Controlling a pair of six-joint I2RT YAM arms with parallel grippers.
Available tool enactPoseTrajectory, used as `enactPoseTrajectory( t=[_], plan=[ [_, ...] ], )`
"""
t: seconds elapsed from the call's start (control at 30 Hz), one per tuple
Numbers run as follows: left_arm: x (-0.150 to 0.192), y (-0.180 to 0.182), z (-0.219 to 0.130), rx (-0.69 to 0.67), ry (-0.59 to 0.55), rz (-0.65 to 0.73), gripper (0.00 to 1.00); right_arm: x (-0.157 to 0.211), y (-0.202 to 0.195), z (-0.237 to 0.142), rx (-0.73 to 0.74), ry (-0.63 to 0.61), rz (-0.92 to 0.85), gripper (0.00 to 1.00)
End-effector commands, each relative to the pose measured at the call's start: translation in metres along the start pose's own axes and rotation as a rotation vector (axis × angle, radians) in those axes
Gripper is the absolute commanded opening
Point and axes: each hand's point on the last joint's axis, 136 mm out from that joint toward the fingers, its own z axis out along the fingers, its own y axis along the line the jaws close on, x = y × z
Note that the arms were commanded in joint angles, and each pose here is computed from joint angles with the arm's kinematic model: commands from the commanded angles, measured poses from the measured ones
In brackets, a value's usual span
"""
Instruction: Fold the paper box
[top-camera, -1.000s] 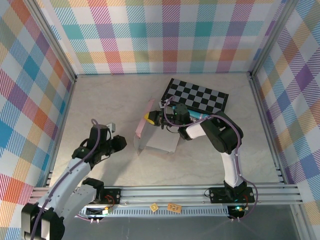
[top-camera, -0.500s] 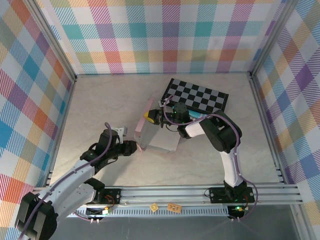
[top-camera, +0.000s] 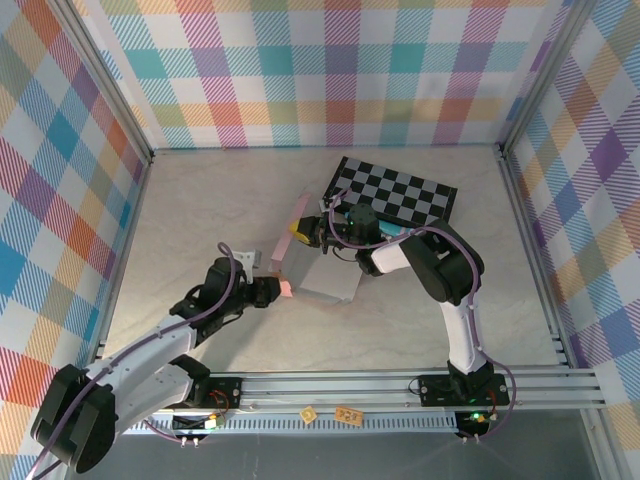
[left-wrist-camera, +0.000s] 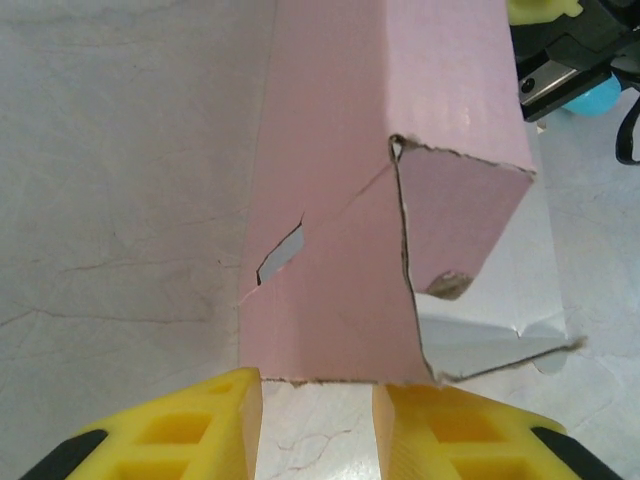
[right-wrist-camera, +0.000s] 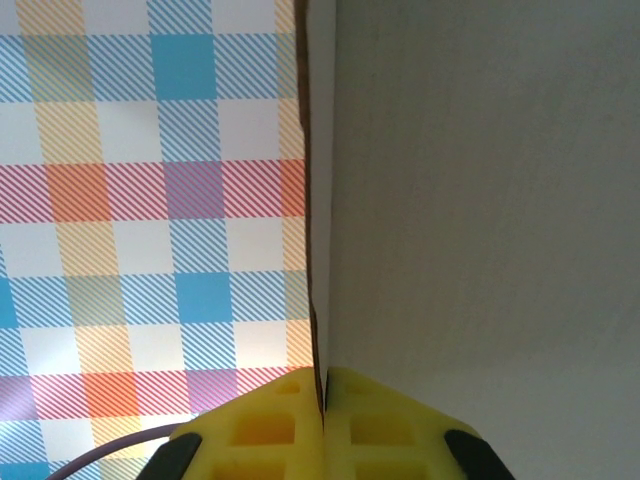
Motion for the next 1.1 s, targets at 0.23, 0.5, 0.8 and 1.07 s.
enactPoseTrajectory(
  t=[0.23, 0.5, 0.8, 1.07],
  plan=[
    [-0.024, -0.015, 0.011, 0.044, -0.108, 0.044, 0.33, -0.010, -0.014, 0.002, 0.026, -0.035, 0.050, 0.00],
    [-0.030, -0.020, 0.012, 0.053, -0.141, 0.049, 0.34, -0.015, -0.013, 0.003, 0.010, -0.068, 0.081, 0.00],
    [-0.031, -0.018, 0.024, 0.051, -0.151, 0.055, 0.32, -0.019, -0.002, 0.010, -0.027, -0.102, 0.107, 0.00],
    [-0.043, -0.020, 0.030, 0.035, -0.199, 0.049, 0.30, -0.028, 0.009, 0.011, -0.051, -0.159, 0.127, 0.00]
  ],
)
